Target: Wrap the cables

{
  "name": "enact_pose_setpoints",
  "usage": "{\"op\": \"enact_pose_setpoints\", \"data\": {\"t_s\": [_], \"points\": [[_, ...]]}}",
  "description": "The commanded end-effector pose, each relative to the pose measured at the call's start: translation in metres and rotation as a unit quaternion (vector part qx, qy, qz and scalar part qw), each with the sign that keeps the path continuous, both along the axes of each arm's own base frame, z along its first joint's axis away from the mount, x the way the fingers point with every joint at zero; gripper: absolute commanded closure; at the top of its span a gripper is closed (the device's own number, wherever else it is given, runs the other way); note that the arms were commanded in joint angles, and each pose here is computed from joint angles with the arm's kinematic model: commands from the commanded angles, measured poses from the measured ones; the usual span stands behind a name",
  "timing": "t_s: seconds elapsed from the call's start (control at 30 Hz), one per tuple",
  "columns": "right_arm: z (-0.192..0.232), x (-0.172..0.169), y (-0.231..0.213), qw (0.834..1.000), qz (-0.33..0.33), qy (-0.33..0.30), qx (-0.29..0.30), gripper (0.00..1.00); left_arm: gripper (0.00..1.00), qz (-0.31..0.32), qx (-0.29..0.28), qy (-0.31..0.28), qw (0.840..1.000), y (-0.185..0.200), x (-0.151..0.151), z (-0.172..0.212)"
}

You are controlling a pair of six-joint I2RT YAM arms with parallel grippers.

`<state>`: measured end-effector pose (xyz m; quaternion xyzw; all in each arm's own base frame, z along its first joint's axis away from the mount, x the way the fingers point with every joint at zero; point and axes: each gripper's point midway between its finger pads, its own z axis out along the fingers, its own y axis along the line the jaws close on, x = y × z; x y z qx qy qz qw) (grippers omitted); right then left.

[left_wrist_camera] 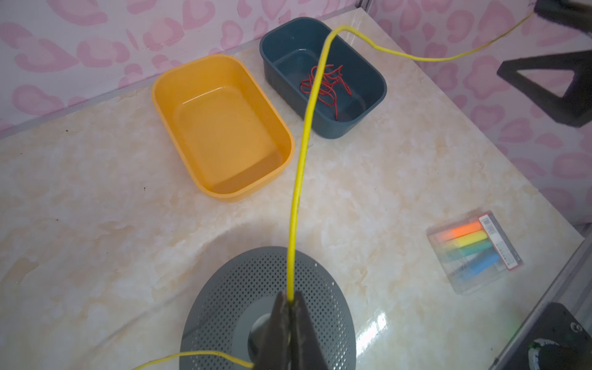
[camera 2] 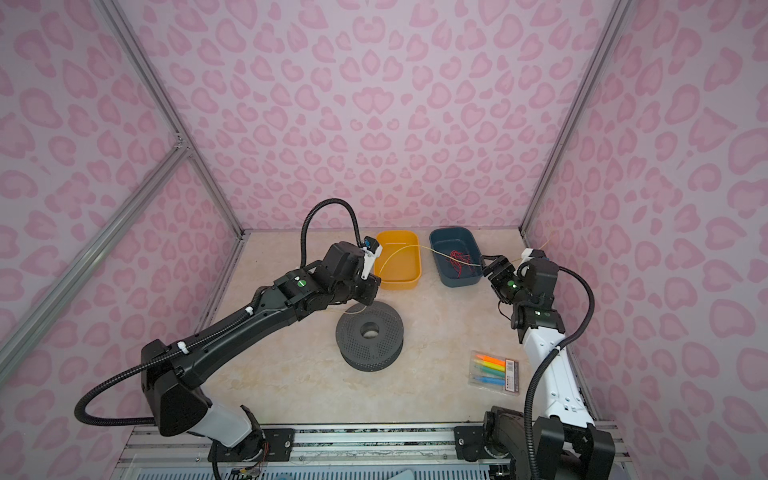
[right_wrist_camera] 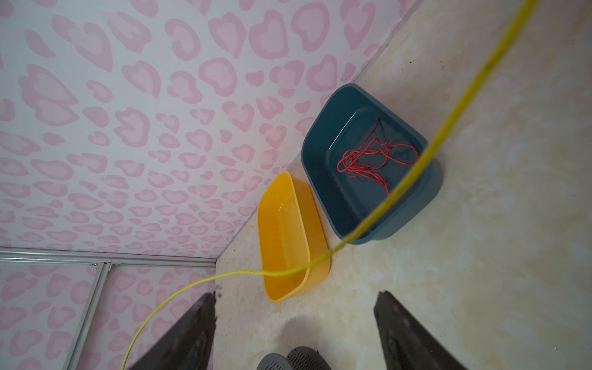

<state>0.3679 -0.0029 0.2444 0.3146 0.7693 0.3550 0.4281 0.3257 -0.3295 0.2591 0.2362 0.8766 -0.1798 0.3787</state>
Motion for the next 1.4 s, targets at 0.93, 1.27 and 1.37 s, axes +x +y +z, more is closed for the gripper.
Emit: {"op": "enact_pose_setpoints", "data": {"t_s": [0.93,1.27,1.37], "points": [[0.007,-0.027,0.229,0.927,0.271,-0.177,-0.192,0.36,0.96,-0.098,-0.149,0.055,0.982,-0.076,0.023,0.052],[0.006,-0.019,0.228,0.940,0.244,-0.168,-0.170,0.96,0.96,-0.121,-0.165,0.048,0.978,-0.076,0.012,0.062],[0.003,-0.020,0.221,0.945,0.229,-0.157,-0.172,1.00,0.74,-0.125,-0.177,0.033,0.976,-0.074,0.009,0.071]]}}
